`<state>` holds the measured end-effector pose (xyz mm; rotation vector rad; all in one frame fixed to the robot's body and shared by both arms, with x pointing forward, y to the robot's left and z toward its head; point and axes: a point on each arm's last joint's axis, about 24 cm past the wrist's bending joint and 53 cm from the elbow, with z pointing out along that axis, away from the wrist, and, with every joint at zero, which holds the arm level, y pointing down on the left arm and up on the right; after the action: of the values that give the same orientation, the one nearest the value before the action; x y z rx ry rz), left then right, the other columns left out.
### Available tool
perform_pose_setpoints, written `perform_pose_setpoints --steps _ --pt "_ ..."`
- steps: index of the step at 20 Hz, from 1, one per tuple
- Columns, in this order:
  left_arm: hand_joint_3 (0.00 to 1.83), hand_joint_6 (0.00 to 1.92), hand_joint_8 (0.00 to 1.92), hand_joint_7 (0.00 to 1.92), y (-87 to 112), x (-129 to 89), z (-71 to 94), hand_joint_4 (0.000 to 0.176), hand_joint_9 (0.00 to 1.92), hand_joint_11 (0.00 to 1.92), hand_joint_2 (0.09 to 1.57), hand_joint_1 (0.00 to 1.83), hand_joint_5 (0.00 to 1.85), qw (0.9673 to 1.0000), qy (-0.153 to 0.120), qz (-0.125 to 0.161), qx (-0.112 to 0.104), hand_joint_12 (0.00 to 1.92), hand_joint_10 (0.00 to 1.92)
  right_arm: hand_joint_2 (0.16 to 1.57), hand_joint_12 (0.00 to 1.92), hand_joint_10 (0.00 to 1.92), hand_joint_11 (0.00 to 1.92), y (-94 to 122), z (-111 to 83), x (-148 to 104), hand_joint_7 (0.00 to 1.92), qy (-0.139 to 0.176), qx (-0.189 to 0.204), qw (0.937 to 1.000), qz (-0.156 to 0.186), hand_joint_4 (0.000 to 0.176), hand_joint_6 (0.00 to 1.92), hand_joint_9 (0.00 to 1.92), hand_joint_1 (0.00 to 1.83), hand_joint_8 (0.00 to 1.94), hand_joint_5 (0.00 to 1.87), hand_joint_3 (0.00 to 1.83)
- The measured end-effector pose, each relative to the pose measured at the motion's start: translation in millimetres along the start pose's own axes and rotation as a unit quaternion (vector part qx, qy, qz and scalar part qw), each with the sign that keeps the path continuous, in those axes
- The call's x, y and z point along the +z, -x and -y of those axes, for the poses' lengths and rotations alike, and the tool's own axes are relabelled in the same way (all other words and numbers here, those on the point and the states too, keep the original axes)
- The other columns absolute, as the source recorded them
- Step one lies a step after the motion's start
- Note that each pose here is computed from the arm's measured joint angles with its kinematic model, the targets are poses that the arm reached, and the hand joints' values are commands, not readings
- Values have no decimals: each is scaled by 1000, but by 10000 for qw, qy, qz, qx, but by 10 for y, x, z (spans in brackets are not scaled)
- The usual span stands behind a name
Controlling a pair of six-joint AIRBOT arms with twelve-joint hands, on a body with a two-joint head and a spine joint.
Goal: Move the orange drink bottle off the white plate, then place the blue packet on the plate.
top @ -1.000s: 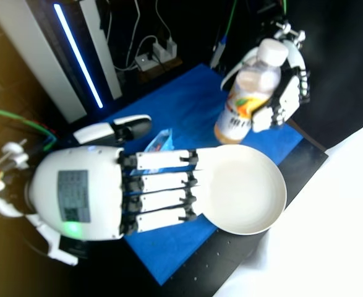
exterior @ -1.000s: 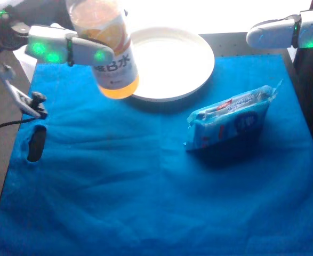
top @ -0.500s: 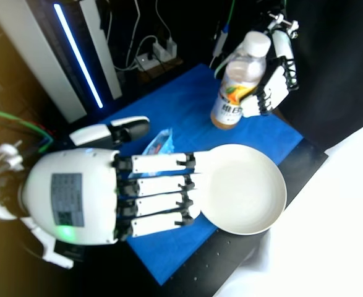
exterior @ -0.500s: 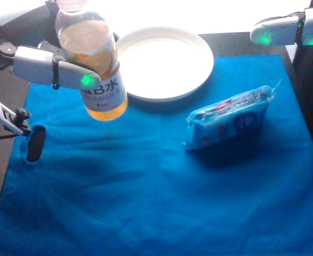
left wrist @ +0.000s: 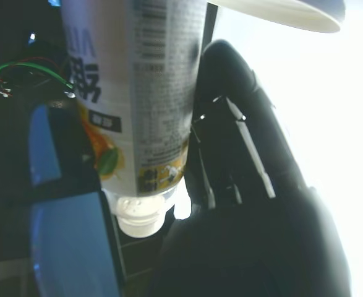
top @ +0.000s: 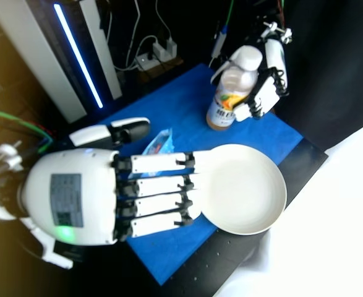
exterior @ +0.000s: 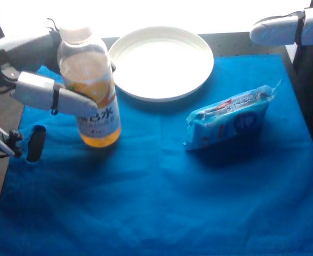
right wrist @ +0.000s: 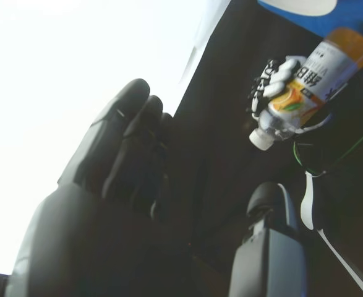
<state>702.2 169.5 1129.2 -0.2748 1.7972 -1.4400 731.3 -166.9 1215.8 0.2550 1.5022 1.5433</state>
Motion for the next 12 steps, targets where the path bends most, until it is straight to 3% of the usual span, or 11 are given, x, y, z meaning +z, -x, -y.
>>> perform_pose_setpoints --steps 2,3,4,5,6,7,8,9,10,11,12 --pt "0 875 1018 1066 -21 2 1 0 1325 843 1105 1255 943 10000 4 -26 -23 1332 148 937 620 0 442 -11 -4 2 628 6 10 10000 -8 36 0 652 691 0 278 12" --pt "5 835 1063 1046 -32 3 2 0 1249 801 1103 1256 962 10000 4 -39 -27 1423 318 947 598 1 455 -16 -7 3 634 13 15 10000 -12 29 0 661 697 0 275 1" --pt "5 847 1039 1050 -43 -1 -3 0 1181 782 1101 1252 965 10000 10 -49 -36 1401 416 959 538 0 481 -16 -4 3 636 5 15 10000 -11 34 0 662 681 0 278 0" --pt "0 851 899 1058 -46 -2 0 0 1103 795 1081 1357 949 10000 9 -53 -44 1265 891 973 491 0 513 -16 -4 3 645 5 15 10000 -11 32 0 673 677 0 283 0" --pt "2 864 890 1043 -42 -7 0 0 1062 783 1083 1377 931 10000 15 -56 -46 1299 1055 970 436 0 545 -14 -4 3 651 6 17 10000 -8 32 0 676 667 0 289 1" --pt "0 923 973 1049 -45 -19 -8 0 999 720 1104 1266 935 10000 30 -64 -64 1322 786 964 428 2 569 -16 -4 3 655 5 15 10000 -11 31 1 683 673 1 295 0" --pt "6 1087 1063 951 -55 -40 -14 11 857 532 1138 1212 894 9999 50 -75 -79 1257 603 969 424 3 572 -16 -4 3 655 5 15 10000 -11 25 2 686 678 1 297 2" --pt "0 1174 501 817 -48 -44 -13 0 816 443 1173 1140 845 9999 53 -70 -89 1205 399 966 413 0 555 -15 -4 3 650 6 16 10000 -10 20 0 678 678 0 289 0" --pt "0 624 224 782 -51 -52 -9 0 791 412 1113 1111 624 9999 60 -82 -75 1099 254 973 411 0 551 -17 -4 3 647 6 17 10000 -11 21 1 678 680 0 289 3" --pt "1 272 77 736 -38 -69 -5 0 755 371 1057 1064 555 9999 68 -92 -37 1014 132 976 412 1 555 -31 -8 6 646 11 30 10000 -21 24 0 679 682 0 285 4" --pt "0 89 15 610 -44 -78 -1 0 623 245 1019 961 464 9999 74 -100 -41 927 39 980 413 0 559 -33 -9 6 647 13 31 10000 -23 26 0 678 657 1 284 5"
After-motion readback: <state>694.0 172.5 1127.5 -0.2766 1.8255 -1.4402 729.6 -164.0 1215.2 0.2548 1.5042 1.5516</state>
